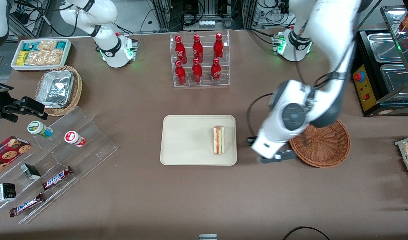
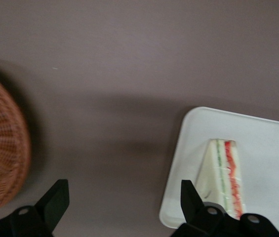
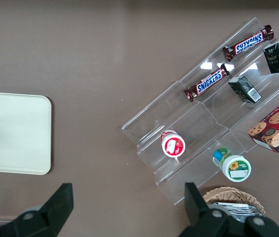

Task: Place sandwich from basket to tray

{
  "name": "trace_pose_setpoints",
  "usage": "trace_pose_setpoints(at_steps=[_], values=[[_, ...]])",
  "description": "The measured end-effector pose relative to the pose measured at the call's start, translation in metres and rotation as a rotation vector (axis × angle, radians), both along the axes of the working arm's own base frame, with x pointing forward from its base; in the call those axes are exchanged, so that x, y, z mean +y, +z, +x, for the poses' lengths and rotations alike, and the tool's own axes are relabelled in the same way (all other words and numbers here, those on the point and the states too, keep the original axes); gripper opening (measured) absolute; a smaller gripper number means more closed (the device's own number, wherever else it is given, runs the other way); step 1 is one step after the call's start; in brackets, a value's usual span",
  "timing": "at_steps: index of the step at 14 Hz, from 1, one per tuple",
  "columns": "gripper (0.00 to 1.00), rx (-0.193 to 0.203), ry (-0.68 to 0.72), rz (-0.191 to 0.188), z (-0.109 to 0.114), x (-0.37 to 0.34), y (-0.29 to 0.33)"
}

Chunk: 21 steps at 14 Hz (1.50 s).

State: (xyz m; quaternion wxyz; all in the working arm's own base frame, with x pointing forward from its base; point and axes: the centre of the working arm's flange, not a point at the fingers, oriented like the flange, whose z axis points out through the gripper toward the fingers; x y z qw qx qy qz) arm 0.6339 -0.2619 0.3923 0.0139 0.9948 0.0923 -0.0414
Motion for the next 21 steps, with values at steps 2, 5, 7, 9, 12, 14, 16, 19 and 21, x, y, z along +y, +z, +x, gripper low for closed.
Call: trace_pose_setpoints(at_steps=[2, 5, 7, 9, 12, 14, 16, 19, 21], values=[[1.00, -0.025, 0.036, 0.007, 0.002, 0.040, 0.031], [1.00, -0.056, 0.029, 0.051, -0.017, 0.082, 0.073], [1.00, -0.041, -0.001, 0.076, -0.033, 0.101, 0.099], [1.00, -0.053, -0.009, 0.083, -0.046, 0.121, 0.129], [1.00, -0.085, -0.050, 0.076, -0.069, 0.153, 0.165], [1.00, -0.085, -0.114, 0.069, -0.086, 0.168, 0.186], [1.00, -0.078, -0.150, 0.055, -0.100, 0.183, 0.206], [1.00, -0.058, -0.132, -0.008, -0.111, 0.199, 0.217], [1.00, -0.040, -0.140, 0.001, -0.114, 0.206, 0.218]])
